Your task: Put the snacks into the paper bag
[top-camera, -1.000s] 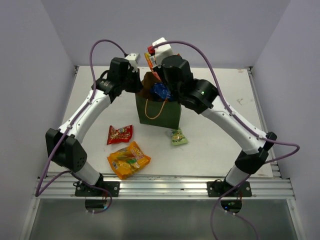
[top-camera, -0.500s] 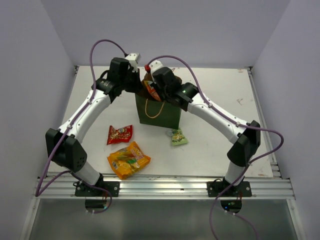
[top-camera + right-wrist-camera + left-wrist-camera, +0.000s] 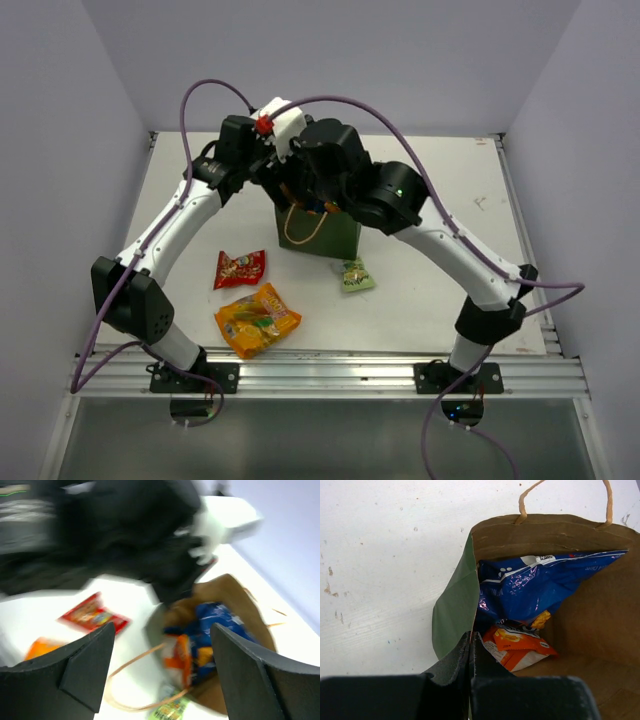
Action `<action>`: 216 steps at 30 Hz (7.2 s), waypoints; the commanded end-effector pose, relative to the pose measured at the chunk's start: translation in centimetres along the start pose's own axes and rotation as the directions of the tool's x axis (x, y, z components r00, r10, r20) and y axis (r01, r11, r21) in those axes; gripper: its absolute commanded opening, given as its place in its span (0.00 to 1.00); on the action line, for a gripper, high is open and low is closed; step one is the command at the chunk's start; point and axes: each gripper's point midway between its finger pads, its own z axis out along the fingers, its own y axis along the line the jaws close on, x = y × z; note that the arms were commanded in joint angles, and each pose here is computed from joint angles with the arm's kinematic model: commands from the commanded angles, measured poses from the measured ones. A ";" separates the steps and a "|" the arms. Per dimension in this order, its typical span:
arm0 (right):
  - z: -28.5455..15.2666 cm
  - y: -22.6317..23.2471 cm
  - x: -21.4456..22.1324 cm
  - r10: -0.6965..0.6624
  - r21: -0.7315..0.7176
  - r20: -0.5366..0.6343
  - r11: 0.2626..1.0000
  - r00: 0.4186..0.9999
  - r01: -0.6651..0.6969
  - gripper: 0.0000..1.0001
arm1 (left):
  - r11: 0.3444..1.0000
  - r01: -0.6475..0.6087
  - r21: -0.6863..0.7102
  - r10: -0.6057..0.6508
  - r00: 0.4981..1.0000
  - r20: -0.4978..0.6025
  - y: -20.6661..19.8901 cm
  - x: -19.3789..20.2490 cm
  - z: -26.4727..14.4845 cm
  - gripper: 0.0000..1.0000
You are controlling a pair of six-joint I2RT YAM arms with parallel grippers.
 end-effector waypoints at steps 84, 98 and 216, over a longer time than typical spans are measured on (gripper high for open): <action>4.9 22.0 32.6 -0.302 -0.551 -0.542 0.832 0.784 -0.061 0.00 | 1.000 -0.009 0.027 0.010 1.000 -0.029 -0.7 1.8 -0.7 0.00; -2.4 15.9 14.3 -0.234 -0.505 -0.361 0.863 0.903 0.022 0.00 | 0.999 -0.008 0.039 0.009 0.999 -0.040 -0.8 1.8 0.1 0.00; 1.5 1.0 29.6 0.375 0.152 -0.383 0.927 0.844 -0.343 0.68 | 0.994 0.061 -0.091 -0.056 0.997 0.055 -1.9 -3.4 -3.4 0.00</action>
